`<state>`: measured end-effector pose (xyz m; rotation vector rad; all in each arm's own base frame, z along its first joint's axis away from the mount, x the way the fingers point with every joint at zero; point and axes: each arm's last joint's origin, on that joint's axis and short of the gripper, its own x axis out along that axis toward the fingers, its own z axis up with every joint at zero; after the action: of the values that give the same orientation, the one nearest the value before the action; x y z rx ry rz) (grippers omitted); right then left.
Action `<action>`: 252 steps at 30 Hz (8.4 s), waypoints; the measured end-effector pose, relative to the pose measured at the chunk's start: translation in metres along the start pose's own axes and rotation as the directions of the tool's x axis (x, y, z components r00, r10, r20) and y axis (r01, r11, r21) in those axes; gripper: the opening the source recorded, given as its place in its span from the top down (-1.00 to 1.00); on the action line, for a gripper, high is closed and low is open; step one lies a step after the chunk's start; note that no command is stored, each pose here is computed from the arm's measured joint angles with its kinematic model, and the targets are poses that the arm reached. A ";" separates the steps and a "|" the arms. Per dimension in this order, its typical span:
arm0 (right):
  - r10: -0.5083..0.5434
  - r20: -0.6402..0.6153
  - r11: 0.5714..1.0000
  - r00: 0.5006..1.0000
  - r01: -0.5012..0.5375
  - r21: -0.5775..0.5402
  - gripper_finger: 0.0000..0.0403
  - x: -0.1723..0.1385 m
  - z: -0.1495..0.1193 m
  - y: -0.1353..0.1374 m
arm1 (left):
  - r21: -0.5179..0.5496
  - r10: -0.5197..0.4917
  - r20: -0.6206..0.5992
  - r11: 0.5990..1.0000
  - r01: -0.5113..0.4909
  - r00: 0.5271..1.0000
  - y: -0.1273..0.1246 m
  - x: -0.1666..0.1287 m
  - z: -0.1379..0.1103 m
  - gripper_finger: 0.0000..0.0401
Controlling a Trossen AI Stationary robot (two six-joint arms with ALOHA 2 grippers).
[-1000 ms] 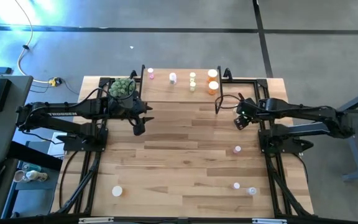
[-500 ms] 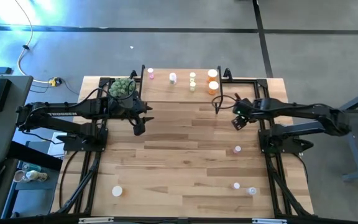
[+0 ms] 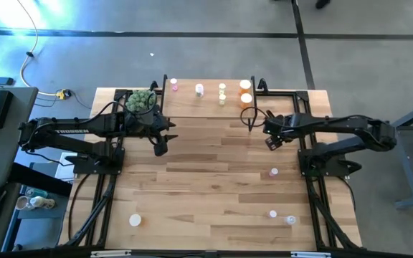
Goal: Pick and place medicine bottles onto shelf by color
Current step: Put the top transparent pill bottle on the shelf aligned with the other transparent pill bottle
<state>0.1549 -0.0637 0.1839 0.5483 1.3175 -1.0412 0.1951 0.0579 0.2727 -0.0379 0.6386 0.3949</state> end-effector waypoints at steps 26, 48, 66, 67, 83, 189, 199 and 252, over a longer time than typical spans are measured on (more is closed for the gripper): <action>-0.045 -0.044 0.999 0.998 0.045 -0.017 0.28 0.013 0.005 0.009 | 0.000 0.000 0.000 1.000 0.000 1.000 0.000 0.000 0.000 0.00; 0.070 0.035 0.991 0.997 -0.065 -0.120 0.37 -0.021 0.007 0.036 | -0.018 0.000 0.000 1.000 0.000 1.000 0.000 0.000 0.000 0.00; 0.422 0.202 0.901 0.884 -0.384 -0.200 0.37 -0.092 0.017 0.093 | -0.026 0.000 -0.005 1.000 0.000 1.000 0.000 0.000 -0.001 0.00; 0.437 0.207 0.893 0.875 -0.395 -0.213 0.37 -0.095 0.018 0.100 | -0.025 -0.001 -0.013 1.000 0.000 1.000 0.000 0.000 -0.001 0.00; 0.496 0.225 0.771 0.839 -0.306 -0.558 0.37 -0.143 0.064 0.186 | -0.067 -0.036 -0.102 0.997 0.030 0.994 -0.002 0.006 -0.009 0.00; 0.493 0.357 0.819 0.793 -0.284 -0.499 0.36 -0.153 0.235 0.158 | 0.021 0.272 0.180 0.960 -0.280 0.945 0.066 0.079 0.018 0.00; 0.510 0.345 0.810 0.788 -0.305 -0.501 0.36 -0.153 0.235 0.158 | 0.006 0.308 0.213 0.948 -0.317 0.927 0.068 0.079 0.021 0.00; 0.477 0.382 0.853 0.791 -0.314 -0.416 0.36 -0.109 0.249 0.159 | -0.046 0.255 0.211 0.967 -0.251 0.944 0.050 0.017 0.023 0.00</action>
<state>0.4270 -0.1624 0.3075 0.2688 0.8534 -0.5253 0.2023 0.1138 0.2856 0.0703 0.4253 0.6445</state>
